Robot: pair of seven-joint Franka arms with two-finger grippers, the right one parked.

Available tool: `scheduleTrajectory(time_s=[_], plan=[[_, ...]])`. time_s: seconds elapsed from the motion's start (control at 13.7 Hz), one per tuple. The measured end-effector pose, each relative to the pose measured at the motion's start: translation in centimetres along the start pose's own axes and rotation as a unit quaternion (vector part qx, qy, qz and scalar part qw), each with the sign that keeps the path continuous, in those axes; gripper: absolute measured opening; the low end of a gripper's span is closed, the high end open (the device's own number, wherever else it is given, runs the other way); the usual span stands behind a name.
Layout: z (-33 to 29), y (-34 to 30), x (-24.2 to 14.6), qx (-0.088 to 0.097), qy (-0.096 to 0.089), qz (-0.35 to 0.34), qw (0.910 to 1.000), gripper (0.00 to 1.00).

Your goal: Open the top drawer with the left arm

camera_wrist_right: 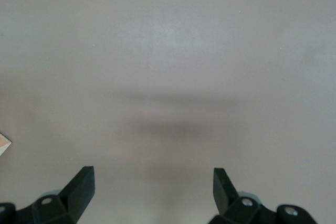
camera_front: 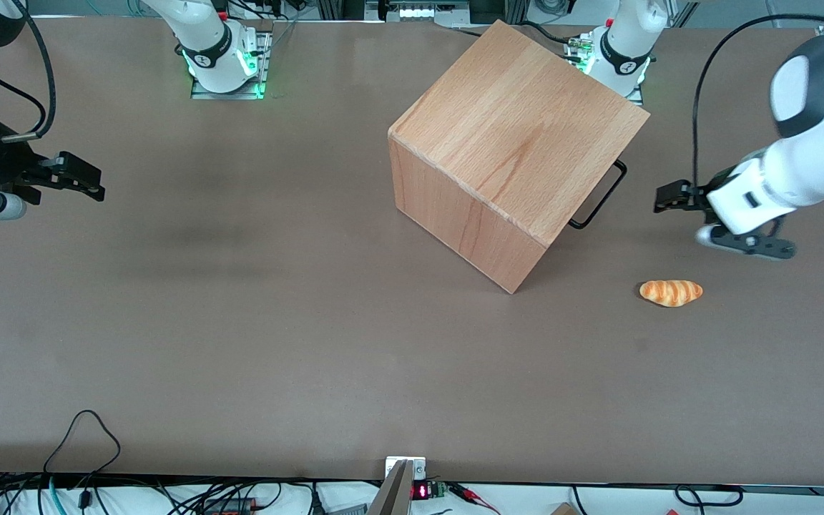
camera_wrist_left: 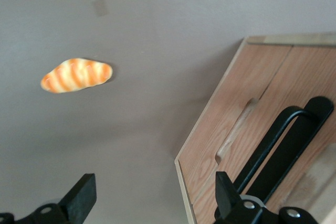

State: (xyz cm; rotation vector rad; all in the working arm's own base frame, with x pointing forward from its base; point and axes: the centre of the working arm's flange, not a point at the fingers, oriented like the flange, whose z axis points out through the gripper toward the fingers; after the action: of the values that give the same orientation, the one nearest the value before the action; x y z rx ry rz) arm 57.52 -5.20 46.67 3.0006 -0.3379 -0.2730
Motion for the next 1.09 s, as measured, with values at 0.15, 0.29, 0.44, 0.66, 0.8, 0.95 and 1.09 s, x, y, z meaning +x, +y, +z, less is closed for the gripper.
scheduleTrajectory(time_s=[0.15, 0.29, 0.44, 0.66, 0.8, 0.95, 1.09], plan=[[2.2, 1.2, 0.0, -0.002, -0.013, 0.042, 0.9990, 1.00], [3.8, 2.7, -0.1, -0.003, -0.025, 0.068, 0.9973, 1.00], [4.3, 3.7, -0.1, -0.003, -0.031, 0.085, 0.9959, 1.00], [5.2, 5.2, -0.2, -0.014, -0.037, 0.128, 0.9909, 1.00], [5.5, 5.5, -0.2, -0.028, -0.036, 0.145, 0.9884, 1.00], [5.5, 5.4, -0.2, -0.037, -0.034, 0.157, 0.9863, 1.00], [5.6, 5.3, -0.2, -0.041, -0.031, 0.163, 0.9852, 1.00]])
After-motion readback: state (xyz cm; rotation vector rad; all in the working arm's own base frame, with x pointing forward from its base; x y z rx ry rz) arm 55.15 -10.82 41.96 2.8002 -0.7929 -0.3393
